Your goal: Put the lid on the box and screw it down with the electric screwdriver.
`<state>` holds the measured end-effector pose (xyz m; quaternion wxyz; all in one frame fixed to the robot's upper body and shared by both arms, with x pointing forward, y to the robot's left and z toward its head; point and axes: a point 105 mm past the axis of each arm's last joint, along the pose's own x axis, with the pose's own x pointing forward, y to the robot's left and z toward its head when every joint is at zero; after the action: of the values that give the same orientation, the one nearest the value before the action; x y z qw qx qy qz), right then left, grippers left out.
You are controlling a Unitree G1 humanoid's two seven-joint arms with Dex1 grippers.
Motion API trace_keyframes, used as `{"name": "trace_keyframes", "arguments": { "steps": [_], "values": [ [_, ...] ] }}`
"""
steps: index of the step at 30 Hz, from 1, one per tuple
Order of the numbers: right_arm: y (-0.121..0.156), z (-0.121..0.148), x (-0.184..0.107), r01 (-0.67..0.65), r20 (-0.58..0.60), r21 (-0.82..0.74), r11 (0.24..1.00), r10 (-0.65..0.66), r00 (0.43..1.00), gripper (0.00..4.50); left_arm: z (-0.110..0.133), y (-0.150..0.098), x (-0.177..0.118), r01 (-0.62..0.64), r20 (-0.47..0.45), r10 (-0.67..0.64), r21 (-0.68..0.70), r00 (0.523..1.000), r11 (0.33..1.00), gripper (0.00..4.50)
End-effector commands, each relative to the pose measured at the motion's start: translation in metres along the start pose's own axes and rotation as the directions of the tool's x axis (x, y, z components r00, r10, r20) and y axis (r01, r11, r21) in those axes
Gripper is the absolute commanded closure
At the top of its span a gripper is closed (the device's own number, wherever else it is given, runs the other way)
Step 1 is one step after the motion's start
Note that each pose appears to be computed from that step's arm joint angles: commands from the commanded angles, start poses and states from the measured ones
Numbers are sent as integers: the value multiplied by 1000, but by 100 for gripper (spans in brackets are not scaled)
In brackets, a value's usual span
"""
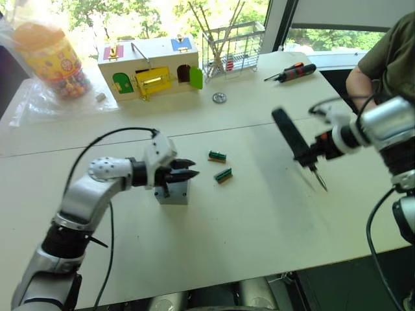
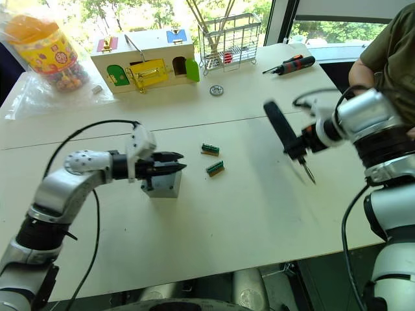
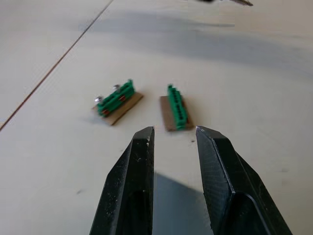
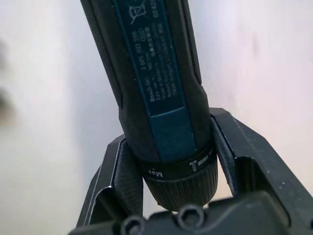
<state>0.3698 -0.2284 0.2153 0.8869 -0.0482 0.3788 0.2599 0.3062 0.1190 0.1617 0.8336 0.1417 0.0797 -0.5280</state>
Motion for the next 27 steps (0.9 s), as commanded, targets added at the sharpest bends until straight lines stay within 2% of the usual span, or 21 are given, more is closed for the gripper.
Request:
{"name": "trace_keyframes", "arguments": {
  "steps": [1, 3, 6, 9, 12, 14, 15, 18, 20, 23, 27],
  "values": [
    [44, 69, -52, -112, 510, -137, 984, 167, 844, 276, 14, 11, -18, -8, 33, 8, -14, 999, 1000, 317],
    [65, 79, -65, -131, 687, -177, 975, 218, 693, 276, 12, 21, -28, -28, 16, 29, -37, 999, 999, 317],
    [97, 80, -61, -126, 813, -190, 974, 228, 536, 276, 6, 37, -36, -78, -33, 77, -52, 997, 996, 317],
    [135, 72, -49, -83, 851, -269, 960, 277, 445, 276, 5, 31, -39, -33, -64, 29, -64, 998, 997, 317],
    [171, 59, -31, -151, 878, -281, 948, 318, 357, 276, 9, 22, -42, -6, -88, 0, -71, 996, 997, 317],
    [185, 56, -24, -204, 902, -261, 944, 313, 298, 276, 10, 17, -43, 3, -103, -11, -77, 995, 997, 317],
    [191, 55, -19, -217, 905, -259, 941, 315, 286, 276, 8, 15, -43, 1, -114, -10, -77, 993, 997, 317],
    [206, 44, 12, -190, 879, -306, 933, 353, 321, 276, 2, 11, -38, -21, -135, 12, -67, 991, 998, 317],
    [212, 41, 23, -200, 873, -314, 928, 365, 323, 276, -5, 7, -39, -20, -163, 10, -56, 987, 998, 317],
    [220, 38, 30, -214, 863, -341, 915, 395, 315, 276, -15, 1, -42, -5, -201, -7, -57, 980, 998, 317],
    [231, 33, 39, -251, 841, -366, 896, 434, 322, 276, -19, 3, -42, -28, -195, 13, -73, 981, 997, 317]
  ]
}}
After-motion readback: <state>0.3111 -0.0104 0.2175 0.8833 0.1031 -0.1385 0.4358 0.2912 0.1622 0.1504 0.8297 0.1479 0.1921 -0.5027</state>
